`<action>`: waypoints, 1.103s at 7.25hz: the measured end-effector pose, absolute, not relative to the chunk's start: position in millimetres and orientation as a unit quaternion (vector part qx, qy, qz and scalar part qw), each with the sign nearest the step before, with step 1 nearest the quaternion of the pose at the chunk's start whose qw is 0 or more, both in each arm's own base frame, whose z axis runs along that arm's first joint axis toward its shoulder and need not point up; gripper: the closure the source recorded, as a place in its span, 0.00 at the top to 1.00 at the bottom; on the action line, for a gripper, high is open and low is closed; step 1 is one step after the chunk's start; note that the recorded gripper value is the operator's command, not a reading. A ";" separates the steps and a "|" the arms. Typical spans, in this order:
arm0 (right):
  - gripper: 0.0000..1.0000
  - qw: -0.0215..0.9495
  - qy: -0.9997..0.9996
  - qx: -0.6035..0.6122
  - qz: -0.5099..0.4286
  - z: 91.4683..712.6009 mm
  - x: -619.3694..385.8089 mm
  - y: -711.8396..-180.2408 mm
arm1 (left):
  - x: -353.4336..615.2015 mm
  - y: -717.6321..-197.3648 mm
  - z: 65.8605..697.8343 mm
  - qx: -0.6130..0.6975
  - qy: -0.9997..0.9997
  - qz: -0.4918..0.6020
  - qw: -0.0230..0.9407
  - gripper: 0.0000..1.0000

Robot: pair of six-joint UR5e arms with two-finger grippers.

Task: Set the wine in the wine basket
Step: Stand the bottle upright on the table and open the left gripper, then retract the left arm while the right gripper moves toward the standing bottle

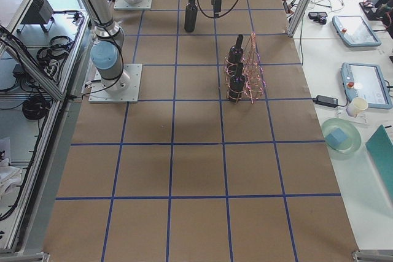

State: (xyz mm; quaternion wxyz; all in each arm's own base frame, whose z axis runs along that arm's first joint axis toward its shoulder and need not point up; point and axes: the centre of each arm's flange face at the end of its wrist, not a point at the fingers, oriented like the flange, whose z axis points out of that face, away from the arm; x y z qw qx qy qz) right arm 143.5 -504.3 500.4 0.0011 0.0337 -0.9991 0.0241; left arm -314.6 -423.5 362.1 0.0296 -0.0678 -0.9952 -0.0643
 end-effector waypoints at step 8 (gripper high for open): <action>1.00 -0.004 -0.999 0.033 0.013 500.2 142.9 -502.3 | -271.9 -465.3 469.6 -0.031 -0.999 0.016 0.021 1.00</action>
